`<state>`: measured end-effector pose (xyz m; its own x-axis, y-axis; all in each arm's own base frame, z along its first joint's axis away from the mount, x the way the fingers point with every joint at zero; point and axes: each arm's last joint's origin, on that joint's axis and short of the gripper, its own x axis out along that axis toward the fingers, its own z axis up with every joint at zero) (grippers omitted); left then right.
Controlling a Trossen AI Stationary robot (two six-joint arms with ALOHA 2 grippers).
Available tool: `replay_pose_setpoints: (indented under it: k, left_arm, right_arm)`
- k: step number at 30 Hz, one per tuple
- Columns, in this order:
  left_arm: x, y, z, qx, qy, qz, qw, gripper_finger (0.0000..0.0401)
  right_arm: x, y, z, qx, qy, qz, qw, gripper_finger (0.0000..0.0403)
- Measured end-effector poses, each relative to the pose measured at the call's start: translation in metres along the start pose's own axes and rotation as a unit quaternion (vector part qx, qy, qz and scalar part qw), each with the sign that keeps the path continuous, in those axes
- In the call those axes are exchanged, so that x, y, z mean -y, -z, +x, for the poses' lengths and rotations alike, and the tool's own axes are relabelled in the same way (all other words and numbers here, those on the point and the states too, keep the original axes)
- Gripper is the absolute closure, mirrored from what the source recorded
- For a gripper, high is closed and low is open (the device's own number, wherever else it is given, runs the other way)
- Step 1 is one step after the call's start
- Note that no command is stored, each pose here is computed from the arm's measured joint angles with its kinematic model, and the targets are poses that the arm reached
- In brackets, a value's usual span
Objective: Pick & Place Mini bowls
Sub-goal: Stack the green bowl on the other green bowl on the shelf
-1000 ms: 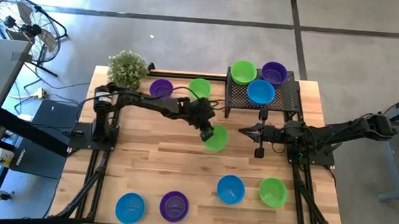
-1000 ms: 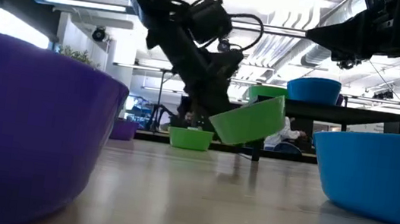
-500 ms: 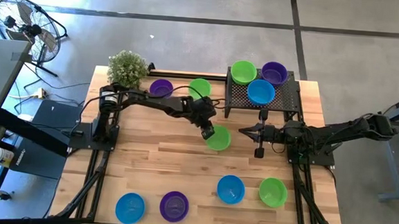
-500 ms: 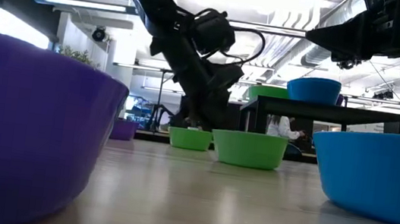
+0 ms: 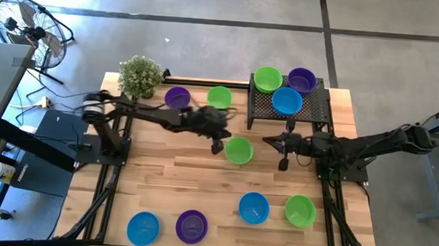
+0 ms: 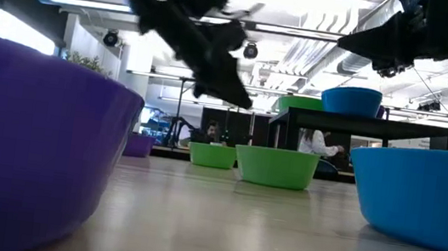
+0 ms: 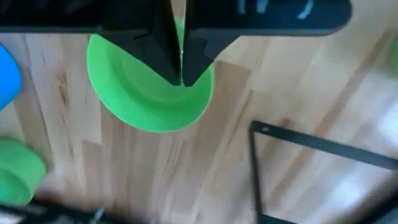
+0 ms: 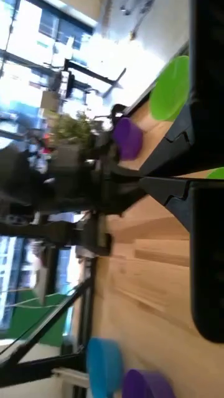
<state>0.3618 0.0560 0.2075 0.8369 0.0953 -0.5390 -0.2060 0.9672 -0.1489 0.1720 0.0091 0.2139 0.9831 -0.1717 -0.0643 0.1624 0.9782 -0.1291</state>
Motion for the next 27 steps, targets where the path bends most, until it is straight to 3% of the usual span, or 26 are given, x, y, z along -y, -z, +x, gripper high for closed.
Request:
replay_pose_setpoints:
  k: [8, 14, 22, 27]
  left_arm:
    - [-0.007, 0.056, -0.043, 0.153, 0.029, -0.015, 0.988, 0.0399]
    - [-0.012, 0.089, -0.059, 0.209, 0.038, -0.006, 0.977, 0.0399]
    - [-0.014, 0.108, -0.070, 0.239, 0.040, 0.008, 0.970, 0.0399]
    - [-0.014, 0.110, -0.070, 0.235, 0.040, 0.007, 0.971, 0.0399]
  right_arm:
    - [-0.012, -0.022, 0.020, -0.115, 0.002, -0.002, 0.993, 0.0400]
    - [-0.022, -0.031, 0.049, -0.207, 0.004, 0.020, 0.978, 0.0376]
    - [-0.038, -0.016, 0.086, -0.353, -0.018, -0.018, 0.935, 0.0300]
    - [-0.049, 0.001, 0.106, -0.417, -0.058, -0.069, 0.904, 0.0276]
